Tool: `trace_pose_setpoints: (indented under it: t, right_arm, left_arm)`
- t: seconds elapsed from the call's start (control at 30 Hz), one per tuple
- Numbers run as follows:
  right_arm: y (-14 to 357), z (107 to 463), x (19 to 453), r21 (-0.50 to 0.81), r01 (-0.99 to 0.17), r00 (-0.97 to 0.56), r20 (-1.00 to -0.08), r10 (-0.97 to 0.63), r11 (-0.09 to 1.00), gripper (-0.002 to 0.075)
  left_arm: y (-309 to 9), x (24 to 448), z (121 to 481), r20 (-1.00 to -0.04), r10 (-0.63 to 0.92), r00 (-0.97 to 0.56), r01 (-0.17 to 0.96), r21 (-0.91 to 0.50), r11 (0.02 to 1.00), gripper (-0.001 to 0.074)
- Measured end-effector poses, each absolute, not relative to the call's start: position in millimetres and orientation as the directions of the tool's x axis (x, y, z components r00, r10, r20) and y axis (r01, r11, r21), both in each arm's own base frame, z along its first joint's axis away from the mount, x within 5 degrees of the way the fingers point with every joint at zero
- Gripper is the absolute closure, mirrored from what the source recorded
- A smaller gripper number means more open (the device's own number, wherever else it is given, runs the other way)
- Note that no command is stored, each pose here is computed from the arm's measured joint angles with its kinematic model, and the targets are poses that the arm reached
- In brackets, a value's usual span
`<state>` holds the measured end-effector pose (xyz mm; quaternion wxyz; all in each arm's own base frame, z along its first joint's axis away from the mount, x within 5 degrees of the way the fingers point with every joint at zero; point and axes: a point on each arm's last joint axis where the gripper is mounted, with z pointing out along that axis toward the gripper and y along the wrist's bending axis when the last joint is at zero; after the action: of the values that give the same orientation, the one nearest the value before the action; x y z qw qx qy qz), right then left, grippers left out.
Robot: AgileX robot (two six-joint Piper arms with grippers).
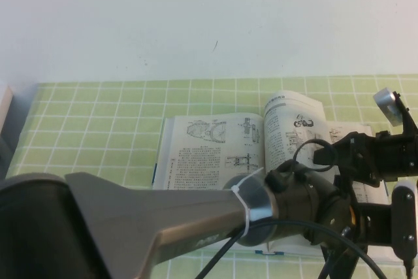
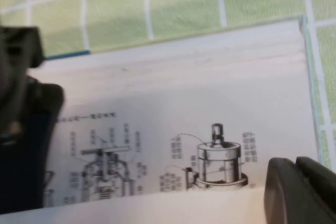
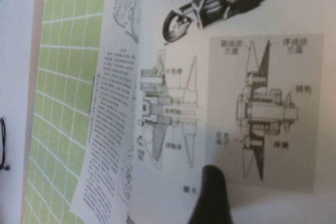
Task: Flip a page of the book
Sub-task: Open the closed book
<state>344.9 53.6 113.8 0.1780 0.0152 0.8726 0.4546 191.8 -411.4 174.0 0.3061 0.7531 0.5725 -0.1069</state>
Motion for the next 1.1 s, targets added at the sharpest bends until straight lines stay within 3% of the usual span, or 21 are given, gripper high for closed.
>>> trace_pose_setpoints:
  t: [0.43, 0.8, 1.1]
  right_arm:
    - [53.5, 112.5, 342.9, 0.788, -0.153, -0.941, -0.301, 0.156, 0.597, 0.0213]
    - [54.3, 112.6, 341.0, 0.789, -0.166, -0.945, -0.299, 0.134, 0.591, 0.0213]
    - [54.7, 113.0, 340.4, 0.793, -0.17, -0.946, -0.298, 0.128, 0.585, 0.0213]
  left_arm:
    - [-412.7, 193.8, 159.8, -0.483, 0.814, 0.323, 0.929, 0.326, -0.175, 0.0738]
    - [-402.3, 216.9, 160.6, -0.491, 0.849, 0.193, 0.946, 0.324, -0.028, 0.0738]
    - [-399.9, 222.6, 161.3, -0.491, 0.855, 0.165, 0.944, 0.33, 0.007, 0.0738]
